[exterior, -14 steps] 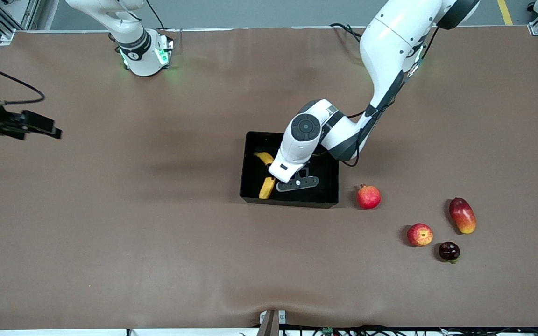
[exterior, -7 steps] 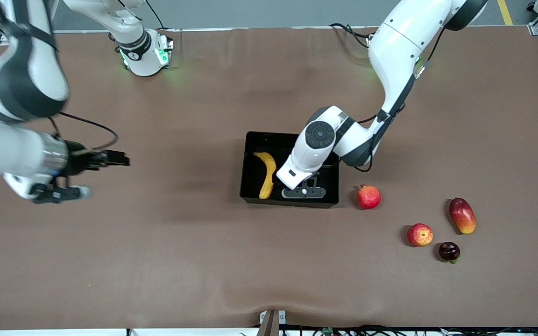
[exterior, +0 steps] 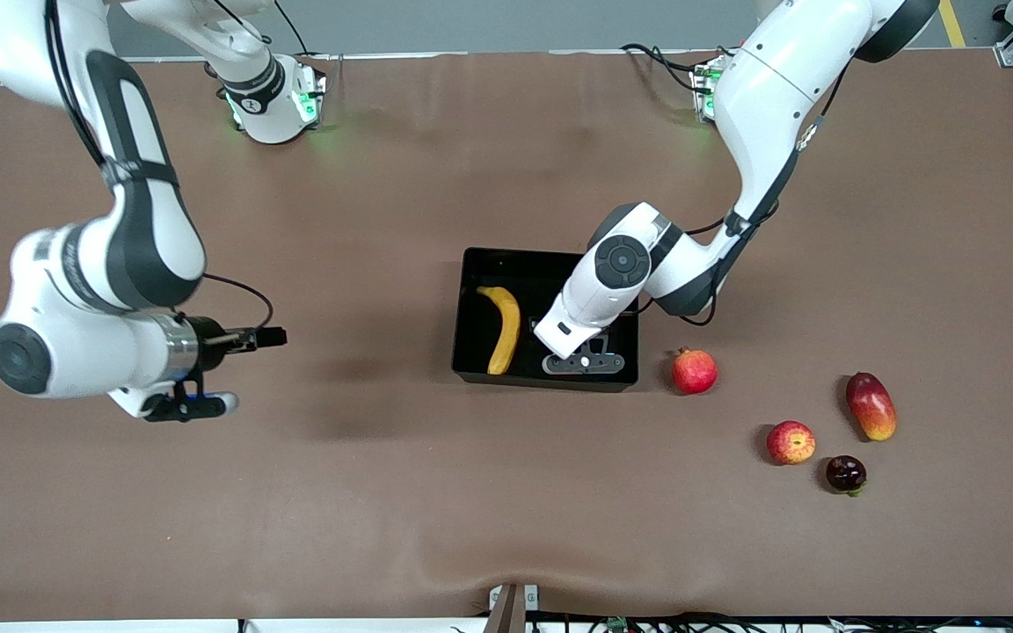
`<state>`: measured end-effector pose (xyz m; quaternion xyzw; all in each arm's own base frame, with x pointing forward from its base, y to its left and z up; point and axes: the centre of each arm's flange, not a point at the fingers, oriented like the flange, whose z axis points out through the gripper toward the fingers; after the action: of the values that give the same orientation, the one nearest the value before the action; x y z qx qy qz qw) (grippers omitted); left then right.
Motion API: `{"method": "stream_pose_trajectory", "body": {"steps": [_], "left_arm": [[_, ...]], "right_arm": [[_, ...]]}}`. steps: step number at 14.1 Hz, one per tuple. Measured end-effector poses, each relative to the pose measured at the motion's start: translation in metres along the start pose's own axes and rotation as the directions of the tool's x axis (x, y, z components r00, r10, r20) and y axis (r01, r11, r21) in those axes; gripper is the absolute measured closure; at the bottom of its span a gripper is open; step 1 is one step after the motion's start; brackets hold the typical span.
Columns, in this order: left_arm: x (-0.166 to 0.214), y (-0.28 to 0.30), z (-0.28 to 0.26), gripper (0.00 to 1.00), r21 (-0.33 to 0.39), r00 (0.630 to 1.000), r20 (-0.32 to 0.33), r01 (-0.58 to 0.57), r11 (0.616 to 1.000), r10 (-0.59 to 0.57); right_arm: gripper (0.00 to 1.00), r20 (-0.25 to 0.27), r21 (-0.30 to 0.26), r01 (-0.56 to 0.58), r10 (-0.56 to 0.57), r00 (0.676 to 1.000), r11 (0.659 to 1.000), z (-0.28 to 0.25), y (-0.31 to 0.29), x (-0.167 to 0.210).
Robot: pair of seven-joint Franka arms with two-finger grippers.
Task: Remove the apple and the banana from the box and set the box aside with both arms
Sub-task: 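Grasp the banana with the left gripper while the right gripper approaches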
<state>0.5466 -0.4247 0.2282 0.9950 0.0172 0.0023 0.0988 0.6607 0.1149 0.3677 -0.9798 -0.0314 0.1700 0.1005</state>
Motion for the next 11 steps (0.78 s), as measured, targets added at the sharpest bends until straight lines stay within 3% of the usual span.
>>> {"method": "stream_pose_trajectory", "body": {"steps": [4,8,11], "left_arm": [[-0.011,0.016,0.0,0.0,-0.036,1.0,-0.023,-0.002,0.999,0.001],[-0.029,0.038,0.003,0.0,-0.044,1.0,-0.021,-0.018,0.999,0.017],[-0.038,0.047,0.004,0.0,-0.045,1.0,-0.017,-0.025,0.999,0.024]], "right_arm": [[0.0,-0.072,-0.008,0.026,-0.027,0.997,1.0,0.017,-0.033,0.016],[0.0,-0.145,-0.006,-0.064,0.062,0.987,0.998,0.034,-0.075,0.025],[0.0,-0.161,-0.002,-0.084,0.083,0.983,0.996,0.033,-0.082,0.025]]}}
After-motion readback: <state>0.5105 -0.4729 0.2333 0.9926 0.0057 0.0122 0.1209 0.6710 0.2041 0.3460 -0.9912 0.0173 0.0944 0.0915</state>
